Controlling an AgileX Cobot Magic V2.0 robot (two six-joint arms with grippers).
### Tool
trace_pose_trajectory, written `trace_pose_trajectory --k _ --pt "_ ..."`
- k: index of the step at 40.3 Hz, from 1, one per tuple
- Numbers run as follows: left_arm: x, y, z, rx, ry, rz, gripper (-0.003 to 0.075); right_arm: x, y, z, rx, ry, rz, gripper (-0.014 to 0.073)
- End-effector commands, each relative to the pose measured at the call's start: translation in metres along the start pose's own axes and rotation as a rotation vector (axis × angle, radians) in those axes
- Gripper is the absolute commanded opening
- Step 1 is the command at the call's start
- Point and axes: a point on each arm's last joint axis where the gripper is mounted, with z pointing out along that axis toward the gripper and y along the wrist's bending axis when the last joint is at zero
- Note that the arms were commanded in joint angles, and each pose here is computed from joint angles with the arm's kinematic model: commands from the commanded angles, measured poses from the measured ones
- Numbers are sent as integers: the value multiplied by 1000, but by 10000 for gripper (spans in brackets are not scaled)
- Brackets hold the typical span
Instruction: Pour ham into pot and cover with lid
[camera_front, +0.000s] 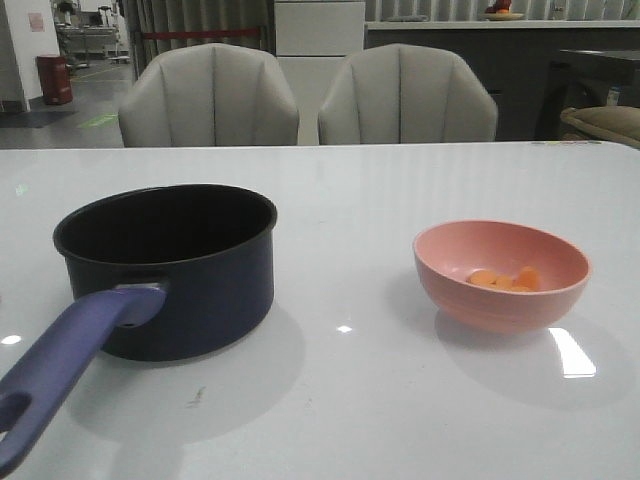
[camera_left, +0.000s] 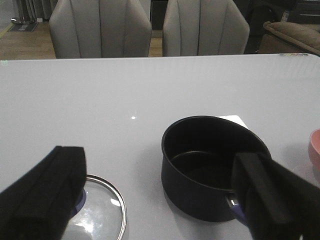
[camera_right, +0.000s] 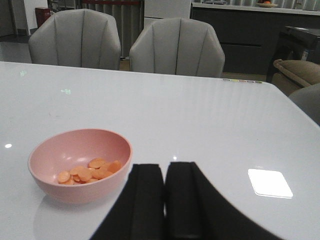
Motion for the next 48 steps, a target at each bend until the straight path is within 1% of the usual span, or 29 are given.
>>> trace_pose_trajectory --k 1,5,13,15,20,23,25,29,33,36,40,42,48 --pt "-9 -1 -9 18 -156 -36 638 -10 0 -2 -4 -104 -9 161" --pt "-11 -2 -18 22 -224 -37 638 -10 0 -2 -4 -104 -9 161" --pt "-11 -2 -19 21 -235 -33 638 -10 0 -2 -4 -104 -9 161" --pt "-11 -2 -19 20 -238 -31 638 -12 1 -2 -5 -126 -9 161" --pt "-12 -2 -19 20 -240 -32 638 -26 1 -5 -15 -271 1 161" --pt "-11 -2 -19 20 -238 -31 638 -36 2 -7 -18 -299 6 161" --pt "-11 -2 -19 20 -236 -31 638 -45 1 -7 -16 -276 18 161" --pt "-11 -2 -19 31 -229 -27 638 -68 1 -5 -5 -162 22 161" --pt "-11 -3 -19 41 -228 -26 638 -84 0 2 4 -47 22 161" --pt "-11 -3 -19 43 -228 -26 638 -85 0 8 7 7 22 161" --pt "-11 -3 -19 43 -228 -26 638 -83 0 13 6 34 25 161" --pt "-11 -3 -19 43 -228 -26 638 -80 0 13 8 68 32 161" --pt "-11 -3 -19 43 -232 -26 638 -79 1 19 2 101 70 173"
